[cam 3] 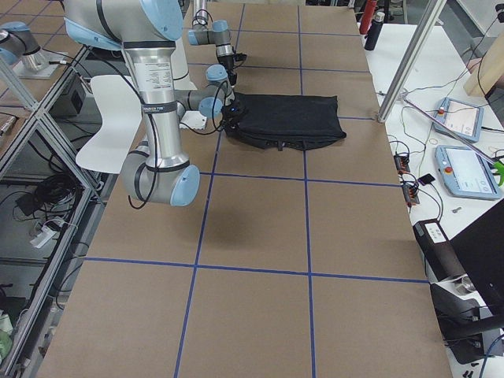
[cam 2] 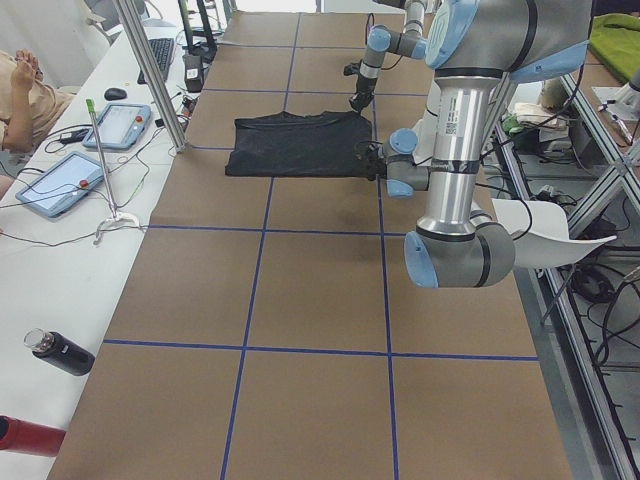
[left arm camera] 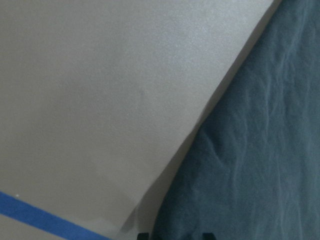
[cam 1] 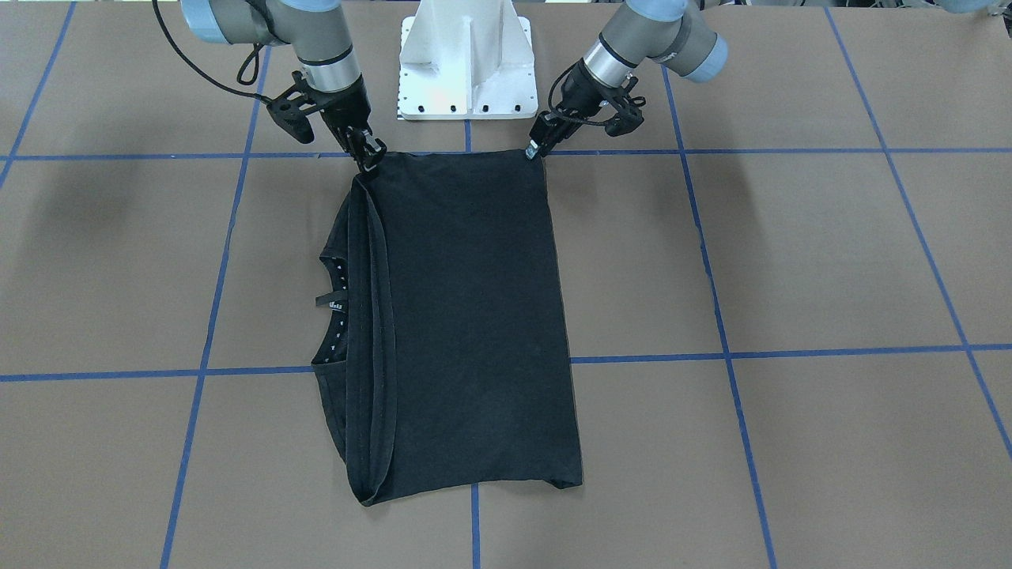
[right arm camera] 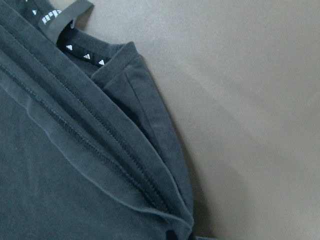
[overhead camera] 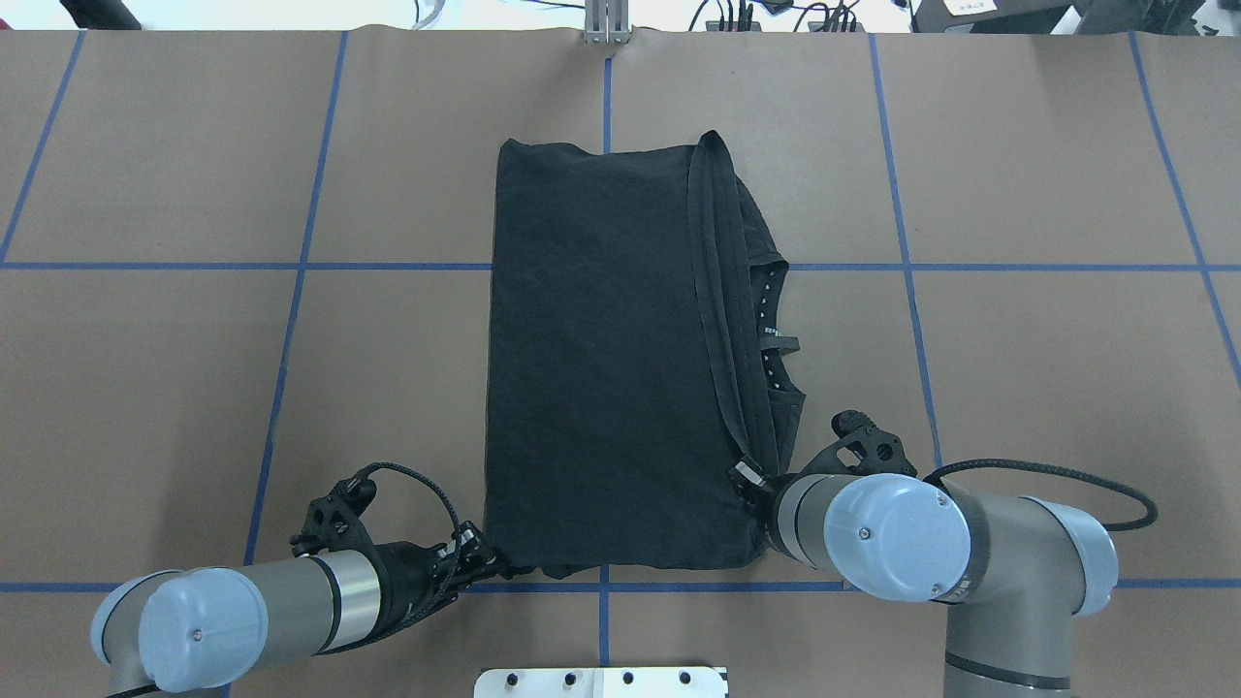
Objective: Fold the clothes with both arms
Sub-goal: 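Grasp the shirt edge nearest the robot with both grippers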
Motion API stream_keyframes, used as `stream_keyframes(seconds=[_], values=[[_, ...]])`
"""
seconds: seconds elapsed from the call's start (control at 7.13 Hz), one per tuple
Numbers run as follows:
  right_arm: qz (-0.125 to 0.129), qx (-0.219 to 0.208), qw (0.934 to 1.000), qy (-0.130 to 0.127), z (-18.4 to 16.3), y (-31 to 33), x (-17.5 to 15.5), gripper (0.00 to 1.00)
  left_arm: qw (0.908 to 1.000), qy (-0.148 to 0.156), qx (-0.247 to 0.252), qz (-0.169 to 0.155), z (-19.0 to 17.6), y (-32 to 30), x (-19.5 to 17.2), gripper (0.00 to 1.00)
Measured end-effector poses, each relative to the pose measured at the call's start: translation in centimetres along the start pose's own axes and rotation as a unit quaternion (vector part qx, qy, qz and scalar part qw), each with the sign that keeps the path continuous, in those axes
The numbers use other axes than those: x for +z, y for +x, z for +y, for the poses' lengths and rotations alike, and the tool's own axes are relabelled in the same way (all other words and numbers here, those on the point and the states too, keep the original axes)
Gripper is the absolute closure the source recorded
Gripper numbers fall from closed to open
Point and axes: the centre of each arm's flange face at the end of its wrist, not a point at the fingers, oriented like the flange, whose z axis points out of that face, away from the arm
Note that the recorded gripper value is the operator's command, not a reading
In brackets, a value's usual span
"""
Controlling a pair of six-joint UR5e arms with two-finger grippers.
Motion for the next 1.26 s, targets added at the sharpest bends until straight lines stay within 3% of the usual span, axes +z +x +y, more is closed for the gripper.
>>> stream_keyframes(seconds=[0.56,0.84,1.26], values=[[-0.002,0.0,1.0,-0.001,0.1,-0.1,-0.2,1.0,0.9999,-0.012,-0.001,0.007,0.5,0.9,-0.8,1.0],[-0.009,0.002,0.9999,-0.004,0.0,-0.3,-1.0,1.0,0.9992,-0.033,-0.006,0.022,1.5,2.4,-2.8,1.0],[-0.027,0.005,0.9988,-0.042,-0.9,0.7,-6.5,1.0,0.9959,-0.063,-0.022,0.061,2.7,5.2,-8.6,1.0]])
